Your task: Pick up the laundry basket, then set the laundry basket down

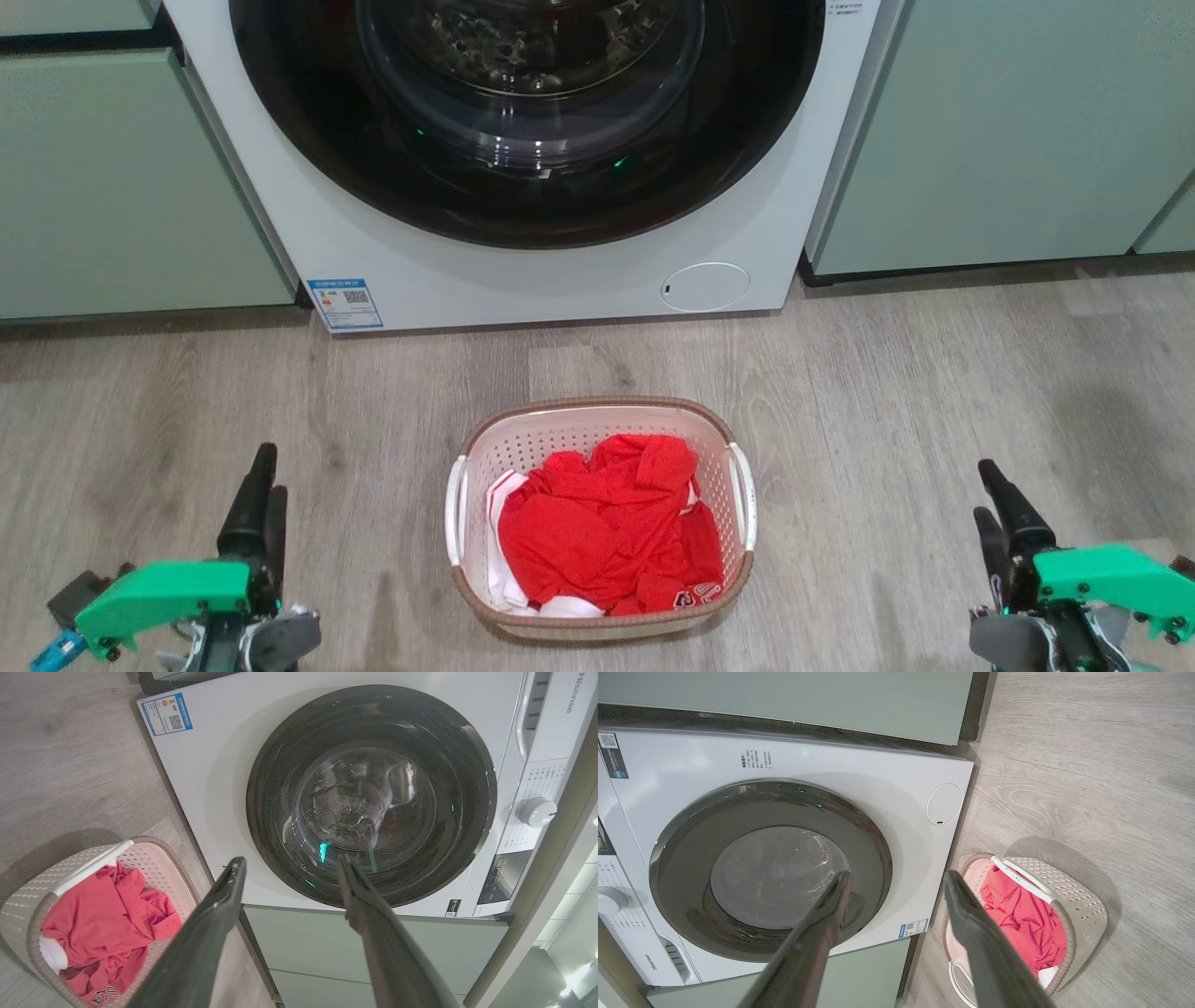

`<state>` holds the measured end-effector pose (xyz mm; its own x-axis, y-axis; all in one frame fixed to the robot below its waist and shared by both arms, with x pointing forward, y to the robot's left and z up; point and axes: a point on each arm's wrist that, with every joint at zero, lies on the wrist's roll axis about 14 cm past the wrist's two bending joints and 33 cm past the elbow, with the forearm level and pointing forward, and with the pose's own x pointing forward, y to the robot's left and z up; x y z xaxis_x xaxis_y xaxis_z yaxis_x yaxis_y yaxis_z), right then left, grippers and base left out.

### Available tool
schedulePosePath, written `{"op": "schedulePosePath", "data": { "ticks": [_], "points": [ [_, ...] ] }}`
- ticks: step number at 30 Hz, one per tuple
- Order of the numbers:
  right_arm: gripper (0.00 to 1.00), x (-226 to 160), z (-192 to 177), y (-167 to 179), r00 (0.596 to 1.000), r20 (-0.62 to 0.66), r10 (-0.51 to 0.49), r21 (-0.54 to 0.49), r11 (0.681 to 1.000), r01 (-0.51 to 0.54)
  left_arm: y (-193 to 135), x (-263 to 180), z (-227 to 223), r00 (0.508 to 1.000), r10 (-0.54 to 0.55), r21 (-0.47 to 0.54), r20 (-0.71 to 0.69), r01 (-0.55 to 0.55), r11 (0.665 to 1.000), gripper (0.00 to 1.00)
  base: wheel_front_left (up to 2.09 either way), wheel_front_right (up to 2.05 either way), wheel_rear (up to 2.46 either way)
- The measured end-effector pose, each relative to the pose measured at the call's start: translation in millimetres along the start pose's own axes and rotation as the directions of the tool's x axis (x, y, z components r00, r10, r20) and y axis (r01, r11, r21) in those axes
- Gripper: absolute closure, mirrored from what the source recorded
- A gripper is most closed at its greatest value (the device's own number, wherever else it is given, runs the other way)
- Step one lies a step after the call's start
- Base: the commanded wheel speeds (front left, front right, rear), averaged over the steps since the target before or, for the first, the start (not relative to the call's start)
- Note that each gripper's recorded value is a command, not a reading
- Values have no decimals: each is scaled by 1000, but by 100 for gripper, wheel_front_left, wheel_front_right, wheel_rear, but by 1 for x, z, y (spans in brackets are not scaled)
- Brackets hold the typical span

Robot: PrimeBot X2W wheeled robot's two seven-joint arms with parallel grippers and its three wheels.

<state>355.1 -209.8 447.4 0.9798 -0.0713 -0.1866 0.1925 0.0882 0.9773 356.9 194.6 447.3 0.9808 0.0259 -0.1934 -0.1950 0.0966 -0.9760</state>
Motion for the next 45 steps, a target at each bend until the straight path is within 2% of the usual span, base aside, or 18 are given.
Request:
{"op": "schedulePosePath", "data": {
  "ticks": [9,19,26,36,42,45],
  "points": [
    [0,4,2,11,999,12,30,-109,994,-29,-8,2,-1,1000,5,137,2,-5,991,0,0,0,0],
    [0,10,1,31,996,12,89,-314,946,-80,-26,7,-12,1000,-24,358,-6,24,933,0,0,0,0],
    [0,14,-8,50,989,-11,146,-440,888,-136,-37,9,-19,999,-49,491,-12,48,870,0,0,0,0],
    [0,17,-18,68,979,-40,201,-584,790,-186,-42,12,-32,998,-41,660,-38,56,750,0,0,0,0],
    [0,17,-22,70,976,-51,211,-661,726,-191,-41,12,-42,997,-48,691,-64,79,718,0,0,0,0],
    [0,17,-26,70,975,-65,213,-692,694,-198,-46,13,-46,994,-71,736,-79,106,668,0,0,0,0]
  ]
}}
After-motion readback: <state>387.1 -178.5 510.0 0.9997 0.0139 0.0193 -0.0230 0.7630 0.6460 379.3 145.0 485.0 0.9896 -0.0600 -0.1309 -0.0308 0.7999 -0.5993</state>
